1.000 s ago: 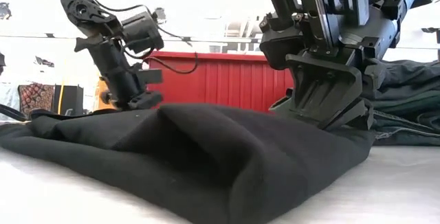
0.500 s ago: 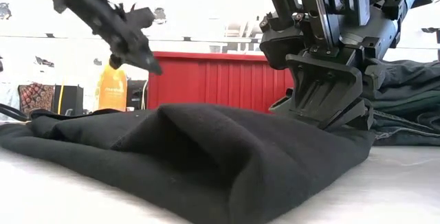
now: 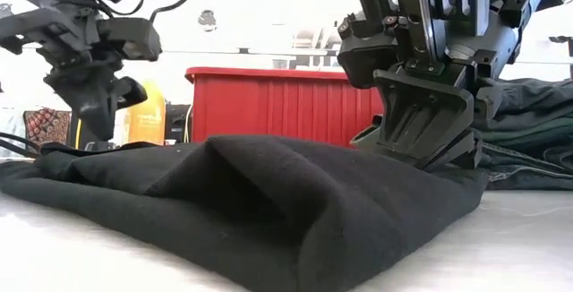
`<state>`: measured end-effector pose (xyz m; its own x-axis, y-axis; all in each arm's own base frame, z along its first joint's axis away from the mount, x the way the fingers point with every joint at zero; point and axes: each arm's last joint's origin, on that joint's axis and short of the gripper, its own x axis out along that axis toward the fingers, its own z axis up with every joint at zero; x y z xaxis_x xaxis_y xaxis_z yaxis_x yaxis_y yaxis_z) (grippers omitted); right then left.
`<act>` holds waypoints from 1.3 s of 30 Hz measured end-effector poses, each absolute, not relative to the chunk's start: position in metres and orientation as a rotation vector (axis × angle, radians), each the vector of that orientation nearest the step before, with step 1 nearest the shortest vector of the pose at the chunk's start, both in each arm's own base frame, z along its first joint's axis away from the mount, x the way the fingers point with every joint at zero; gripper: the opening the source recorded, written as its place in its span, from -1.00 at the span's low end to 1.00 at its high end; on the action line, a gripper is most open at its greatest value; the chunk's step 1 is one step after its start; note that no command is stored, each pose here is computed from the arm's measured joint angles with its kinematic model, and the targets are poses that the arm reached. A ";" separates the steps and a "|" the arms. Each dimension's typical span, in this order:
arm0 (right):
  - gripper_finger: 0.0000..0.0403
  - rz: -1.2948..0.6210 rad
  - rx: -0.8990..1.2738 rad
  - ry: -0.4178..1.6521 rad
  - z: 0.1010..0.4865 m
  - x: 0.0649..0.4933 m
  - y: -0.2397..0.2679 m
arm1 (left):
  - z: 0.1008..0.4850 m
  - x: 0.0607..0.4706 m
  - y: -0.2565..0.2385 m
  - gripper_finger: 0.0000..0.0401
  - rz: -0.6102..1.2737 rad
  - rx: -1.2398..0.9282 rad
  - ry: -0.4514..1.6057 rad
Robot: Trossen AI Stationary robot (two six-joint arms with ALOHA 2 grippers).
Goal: Fold Laundry from Bin
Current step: Fold the black shirt
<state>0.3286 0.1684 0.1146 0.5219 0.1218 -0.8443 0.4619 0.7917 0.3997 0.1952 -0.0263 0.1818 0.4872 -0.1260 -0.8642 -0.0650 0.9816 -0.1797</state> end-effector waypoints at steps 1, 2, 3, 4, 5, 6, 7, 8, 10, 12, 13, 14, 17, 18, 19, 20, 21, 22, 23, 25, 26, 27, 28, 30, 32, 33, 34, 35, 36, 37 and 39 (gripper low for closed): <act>-0.89 -0.221 0.652 1.017 0.115 0.329 0.168 | 0.180 0.196 -0.026 -1.00 -0.035 -0.190 1.072; -0.89 -0.220 0.653 1.017 0.115 0.329 0.168 | 0.179 0.195 -0.026 -1.00 -0.025 -0.180 1.087; -0.89 -0.217 0.655 1.018 0.115 0.329 0.168 | 0.177 0.195 -0.025 -1.00 -0.015 -0.175 1.101; -0.89 -0.215 0.654 1.018 0.115 0.329 0.169 | 0.175 0.196 -0.024 -1.00 -0.006 -0.173 1.118; -0.89 -0.213 0.653 1.017 0.115 0.329 0.170 | 0.172 0.196 -0.024 -1.00 0.003 -0.172 1.138; -0.89 -0.214 0.655 1.017 0.115 0.328 0.171 | 0.169 0.195 -0.022 -1.00 0.022 -0.167 1.172; -0.89 -0.213 0.653 1.017 0.115 0.327 0.172 | 0.166 0.193 -0.021 -1.00 0.056 -0.159 1.213; -0.89 -0.211 0.652 1.017 0.115 0.327 0.173 | 0.162 0.191 -0.018 -1.00 0.102 -0.149 1.254; -0.89 -0.208 0.656 1.016 0.115 0.326 0.175 | 0.157 0.185 -0.014 -1.00 0.192 -0.118 1.335; -0.89 -0.200 0.656 1.016 0.115 0.325 0.178 | 0.155 0.180 -0.011 -1.00 0.262 -0.099 1.387; -0.89 -0.198 0.655 1.016 0.115 0.325 0.178 | 0.154 0.180 -0.010 -1.00 0.283 -0.100 1.390; -0.89 -0.195 0.654 1.017 0.115 0.324 0.179 | 0.155 0.180 -0.010 -1.00 0.291 -0.101 1.380; -0.89 -0.193 0.654 1.019 0.115 0.324 0.180 | 0.156 0.180 -0.009 -1.00 0.334 -0.127 1.372; -0.89 -0.193 0.653 1.019 0.115 0.324 0.180 | 0.155 0.179 -0.009 -1.00 0.357 -0.135 1.378; -0.89 -0.193 0.652 1.019 0.115 0.324 0.180 | 0.155 0.178 -0.008 -1.00 0.378 -0.143 1.379; -0.89 -0.190 0.647 1.020 0.115 0.324 0.180 | 0.157 0.177 -0.008 -1.00 0.390 -0.155 1.370; -0.89 -0.185 0.636 1.020 0.115 0.324 0.179 | 0.158 0.177 -0.008 -1.00 0.396 -0.168 1.355; -0.89 -0.180 0.627 1.020 0.116 0.325 0.178 | 0.161 0.177 -0.008 -1.00 0.397 -0.180 1.336; -0.89 -0.176 0.622 1.018 0.118 0.325 0.176 | 0.165 0.177 -0.009 -1.00 0.397 -0.191 1.315; -0.89 -0.167 0.616 1.011 0.123 0.327 0.172 | 0.175 0.176 -0.008 -1.00 0.386 -0.207 1.255; -0.89 -0.160 0.619 1.006 0.128 0.327 0.169 | 0.181 0.176 -0.008 -1.00 0.381 -0.213 1.224; -0.89 -0.152 0.616 1.002 0.133 0.327 0.167 | 0.188 0.175 -0.008 -1.00 0.377 -0.218 1.188; -0.89 -0.147 0.605 1.002 0.138 0.325 0.165 | 0.193 0.174 -0.008 -1.00 0.372 -0.225 1.152; -0.89 -0.142 0.587 0.988 0.151 0.321 0.159 | 0.203 0.173 -0.008 -1.00 0.354 -0.251 1.061; -0.89 -0.146 0.590 0.929 0.169 0.319 0.157 | 0.210 0.176 -0.010 -1.00 0.300 -0.286 0.953; -0.89 -0.154 0.597 0.889 0.180 0.317 0.155 | 0.213 0.177 -0.012 -1.00 0.266 -0.298 0.908; -0.89 -0.166 0.611 0.853 0.190 0.315 0.154 | 0.213 0.178 -0.014 -1.00 0.235 -0.303 0.867; -0.89 -0.180 0.639 0.823 0.197 0.312 0.155 | 0.213 0.180 -0.017 -1.00 0.206 -0.308 0.832; -0.89 -0.195 0.678 0.795 0.204 0.309 0.157 | 0.213 0.183 -0.019 -1.00 0.181 -0.312 0.796; -0.89 -0.217 0.733 0.774 0.208 0.306 0.159 | 0.211 0.185 -0.022 -1.00 0.152 -0.317 0.763; -0.87 -0.275 0.887 0.731 0.215 0.298 0.168 | 0.204 0.190 -0.028 -1.00 0.095 -0.330 0.714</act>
<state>0.2983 0.1681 0.2146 0.7289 0.0730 -0.6807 0.5036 0.6164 0.6054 0.1901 -0.0278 0.2035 0.7541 -0.0262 -0.6562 -0.1972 0.9441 -0.2642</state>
